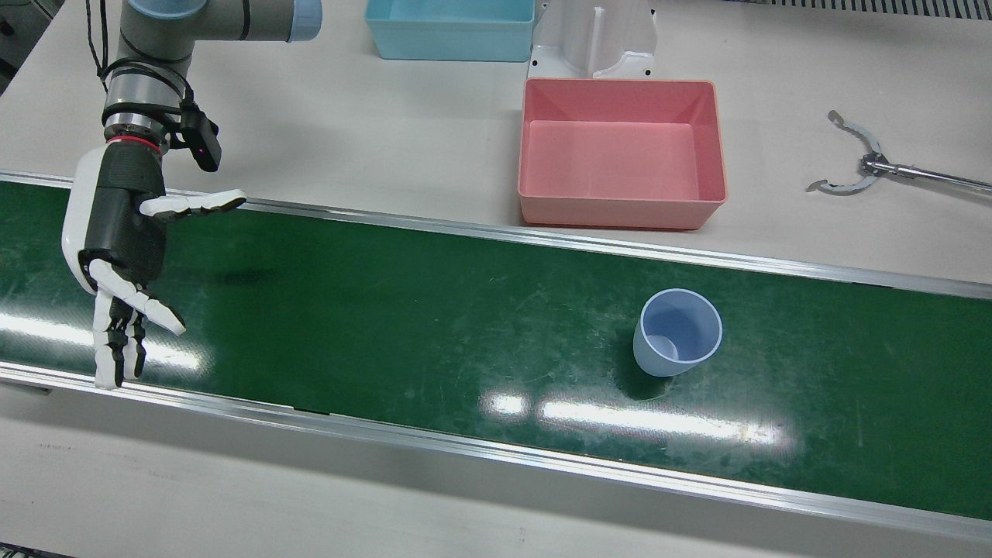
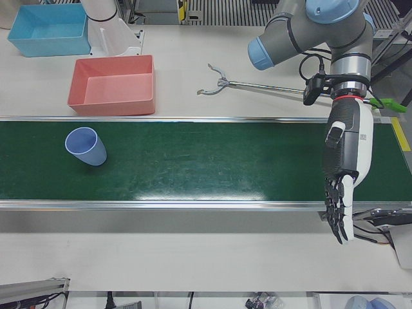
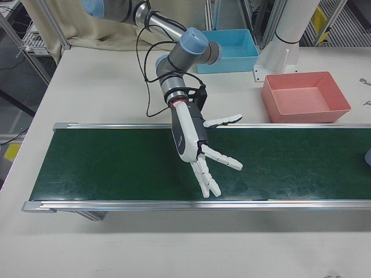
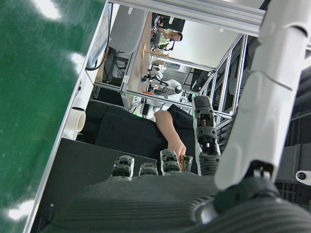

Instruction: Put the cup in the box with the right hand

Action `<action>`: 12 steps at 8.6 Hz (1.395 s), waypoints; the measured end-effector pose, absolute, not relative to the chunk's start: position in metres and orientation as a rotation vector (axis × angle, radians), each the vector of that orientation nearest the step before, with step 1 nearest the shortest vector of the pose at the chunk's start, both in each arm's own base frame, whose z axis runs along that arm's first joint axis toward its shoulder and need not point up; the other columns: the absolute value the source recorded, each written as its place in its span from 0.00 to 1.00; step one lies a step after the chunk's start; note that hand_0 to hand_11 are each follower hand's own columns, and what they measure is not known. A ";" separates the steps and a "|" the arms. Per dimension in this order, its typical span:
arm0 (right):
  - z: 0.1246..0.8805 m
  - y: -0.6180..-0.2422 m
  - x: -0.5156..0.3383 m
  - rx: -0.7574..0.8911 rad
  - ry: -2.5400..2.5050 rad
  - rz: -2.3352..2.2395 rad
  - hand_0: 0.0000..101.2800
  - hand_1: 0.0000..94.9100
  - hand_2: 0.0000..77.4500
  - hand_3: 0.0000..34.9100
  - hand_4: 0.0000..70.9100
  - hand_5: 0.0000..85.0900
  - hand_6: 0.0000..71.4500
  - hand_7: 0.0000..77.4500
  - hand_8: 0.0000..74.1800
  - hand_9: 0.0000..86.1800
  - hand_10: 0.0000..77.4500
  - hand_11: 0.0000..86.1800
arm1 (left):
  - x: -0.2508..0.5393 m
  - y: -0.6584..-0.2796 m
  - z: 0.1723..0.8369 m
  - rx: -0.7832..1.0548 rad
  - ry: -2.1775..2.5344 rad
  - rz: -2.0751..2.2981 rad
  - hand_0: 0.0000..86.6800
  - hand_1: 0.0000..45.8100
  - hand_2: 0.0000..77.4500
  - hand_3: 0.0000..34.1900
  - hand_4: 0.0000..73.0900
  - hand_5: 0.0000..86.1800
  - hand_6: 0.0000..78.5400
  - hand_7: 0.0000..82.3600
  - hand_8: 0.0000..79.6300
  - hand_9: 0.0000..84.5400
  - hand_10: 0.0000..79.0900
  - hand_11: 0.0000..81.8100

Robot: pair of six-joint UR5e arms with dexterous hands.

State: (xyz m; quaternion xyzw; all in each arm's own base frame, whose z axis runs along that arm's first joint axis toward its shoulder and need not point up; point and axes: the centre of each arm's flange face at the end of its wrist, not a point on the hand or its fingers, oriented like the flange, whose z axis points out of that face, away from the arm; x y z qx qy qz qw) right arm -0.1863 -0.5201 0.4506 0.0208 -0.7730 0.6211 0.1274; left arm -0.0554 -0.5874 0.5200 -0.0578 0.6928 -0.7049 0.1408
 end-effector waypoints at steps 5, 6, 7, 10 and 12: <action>0.451 -0.518 -0.184 0.053 -2.246 1.805 0.55 0.17 0.01 0.12 0.32 0.07 0.04 0.20 0.01 0.03 0.04 0.06 | -0.055 -0.587 0.520 -0.167 2.001 -2.036 0.00 0.01 0.01 0.00 0.00 0.00 0.00 0.00 0.00 0.01 0.00 0.00; 0.451 -0.519 -0.182 0.058 -2.247 1.804 0.56 0.17 0.01 0.12 0.32 0.07 0.04 0.20 0.01 0.03 0.04 0.06 | -0.055 -0.588 0.520 -0.167 2.001 -2.036 0.00 0.01 0.01 0.00 0.00 0.00 0.00 0.00 0.00 0.01 0.00 0.00; 0.453 -0.518 -0.181 0.063 -2.243 1.804 0.56 0.17 0.01 0.12 0.32 0.07 0.04 0.20 0.01 0.04 0.04 0.06 | -0.055 -0.587 0.520 -0.167 2.001 -2.036 0.00 0.01 0.01 0.00 0.00 0.00 0.00 0.00 0.00 0.01 0.00 0.00; 0.462 -0.514 -0.176 0.080 -2.221 1.812 0.56 0.16 0.01 0.05 0.35 0.07 0.05 0.21 0.01 0.04 0.04 0.06 | -0.055 -0.588 0.520 -0.167 2.001 -2.036 0.00 0.01 0.01 0.00 0.00 0.00 0.00 0.00 0.00 0.01 0.00 0.00; 0.463 -0.514 -0.175 0.083 -2.220 1.812 0.55 0.16 0.01 0.02 0.36 0.07 0.05 0.21 0.01 0.04 0.04 0.06 | -0.055 -0.587 0.520 -0.167 2.001 -2.036 0.00 0.01 0.01 0.00 0.00 0.00 0.00 0.00 0.00 0.01 0.00 0.00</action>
